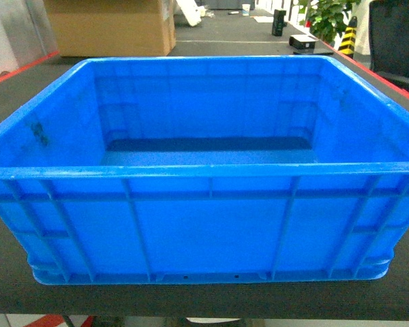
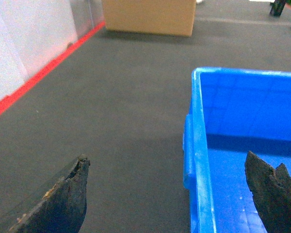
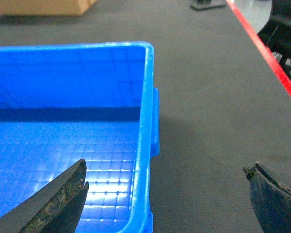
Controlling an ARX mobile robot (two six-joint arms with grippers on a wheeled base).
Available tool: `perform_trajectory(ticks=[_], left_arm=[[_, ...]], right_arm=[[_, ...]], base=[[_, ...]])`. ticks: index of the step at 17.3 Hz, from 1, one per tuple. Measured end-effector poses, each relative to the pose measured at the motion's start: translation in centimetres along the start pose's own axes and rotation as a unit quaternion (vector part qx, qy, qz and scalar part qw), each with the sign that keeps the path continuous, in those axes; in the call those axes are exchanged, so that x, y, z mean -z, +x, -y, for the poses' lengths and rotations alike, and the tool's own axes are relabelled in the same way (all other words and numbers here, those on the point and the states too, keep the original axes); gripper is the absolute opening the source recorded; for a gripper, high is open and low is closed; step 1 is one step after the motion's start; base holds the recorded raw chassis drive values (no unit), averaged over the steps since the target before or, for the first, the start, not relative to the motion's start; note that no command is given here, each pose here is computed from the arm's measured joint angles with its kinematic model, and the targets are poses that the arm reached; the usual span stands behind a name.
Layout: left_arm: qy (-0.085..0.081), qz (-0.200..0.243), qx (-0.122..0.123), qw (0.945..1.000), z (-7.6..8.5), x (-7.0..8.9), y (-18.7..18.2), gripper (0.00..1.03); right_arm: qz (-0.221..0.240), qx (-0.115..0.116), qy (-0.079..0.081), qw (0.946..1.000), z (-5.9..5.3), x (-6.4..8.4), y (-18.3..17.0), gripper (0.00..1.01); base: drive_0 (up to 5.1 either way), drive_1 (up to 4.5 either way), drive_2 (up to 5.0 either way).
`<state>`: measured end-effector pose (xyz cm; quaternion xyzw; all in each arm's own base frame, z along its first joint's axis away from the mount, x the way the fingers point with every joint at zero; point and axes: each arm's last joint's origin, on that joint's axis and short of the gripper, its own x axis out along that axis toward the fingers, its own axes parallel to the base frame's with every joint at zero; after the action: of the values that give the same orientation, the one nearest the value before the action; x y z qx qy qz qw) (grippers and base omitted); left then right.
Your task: Place box next to blue box on left shelf
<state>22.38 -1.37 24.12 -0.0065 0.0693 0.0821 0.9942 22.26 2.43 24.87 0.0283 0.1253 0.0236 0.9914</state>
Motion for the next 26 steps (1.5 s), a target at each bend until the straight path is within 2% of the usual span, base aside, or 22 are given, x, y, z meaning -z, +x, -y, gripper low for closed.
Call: perform_trajectory(ticks=[2, 4, 7, 8, 11, 12, 13, 15, 16, 18, 20, 21, 26], left_arm=[[0.001, -0.066, 0.007, 0.9978, 1.1, 0.2, 3.8, 0.98], [-0.004, -0.109, 0.013, 0.9940, 1.9, 0.7, 6.8, 0.98], [0.006, -0.168, 0.010, 0.9858, 2.4, 2.1, 8.6, 0.98], [0.007, -0.174, 0.012, 0.9847, 2.5, 1.9, 8.8, 0.98], [0.008, -0.173, 0.016, 0.9847, 2.8, 1.5, 9.3, 0.98], [0.011, -0.180, 0.016, 0.9835, 2.8, 1.7, 9.3, 0.94], [0.014, -0.186, 0.016, 0.9823, 2.8, 1.8, 9.3, 0.83], [0.015, -0.193, 0.019, 0.9809, 2.8, 1.8, 9.3, 0.61], [0.015, -0.204, 0.030, 0.9785, 2.9, 1.8, 9.2, 0.41], [0.015, -0.214, 0.041, 0.9759, 3.0, 1.9, 9.3, 0.20], [0.015, -0.216, 0.043, 0.9753, 3.1, 1.9, 9.3, 0.13], [0.015, -0.216, 0.043, 0.9753, 3.1, 1.9, 9.3, 0.13], [0.014, -0.215, 0.041, 0.9757, 3.1, 1.9, 9.3, 0.13]], right_arm=[[-0.051, -0.001, 0.005, 0.9987, -0.4, -0.9, 4.5, 0.98], [-0.096, -0.004, 0.019, 0.9952, -0.7, -1.0, 7.8, 0.98], [-0.162, -0.002, 0.021, 0.9866, -1.0, 1.1, 10.4, 0.98], [-0.174, -0.008, 0.023, 0.9844, -1.1, 1.3, 10.5, 0.98], [-0.180, -0.017, 0.030, 0.9831, -1.2, 0.8, 10.6, 0.98], [-0.183, -0.019, 0.033, 0.9824, -1.2, 1.0, 10.7, 0.98], [-0.186, -0.021, 0.035, 0.9817, -1.2, 1.1, 10.7, 0.95], [-0.188, -0.022, 0.036, 0.9812, -1.2, 1.1, 10.7, 0.74], [-0.199, -0.024, 0.036, 0.9791, -1.2, 1.4, 10.7, 0.54], [-0.205, -0.023, 0.035, 0.9777, -1.2, 1.6, 10.8, 0.32], [-0.207, -0.026, 0.036, 0.9774, -1.2, 1.7, 10.8, 0.13], [-0.207, -0.024, 0.040, 0.9773, -1.2, 1.7, 10.8, 0.10], [-0.207, -0.024, 0.041, 0.9773, -1.2, 1.7, 10.8, 0.10]], base=[[0.0, 0.00, 0.0], [0.0, 0.00, 0.0], [0.0, 0.00, 0.0], [0.0, 0.00, 0.0], [0.0, 0.00, 0.0], [0.0, 0.00, 0.0], [0.0, 0.00, 0.0], [0.0, 0.00, 0.0], [0.0, 0.00, 0.0], [0.0, 0.00, 0.0], [0.0, 0.00, 0.0], [0.0, 0.00, 0.0], [0.0, 0.00, 0.0]])
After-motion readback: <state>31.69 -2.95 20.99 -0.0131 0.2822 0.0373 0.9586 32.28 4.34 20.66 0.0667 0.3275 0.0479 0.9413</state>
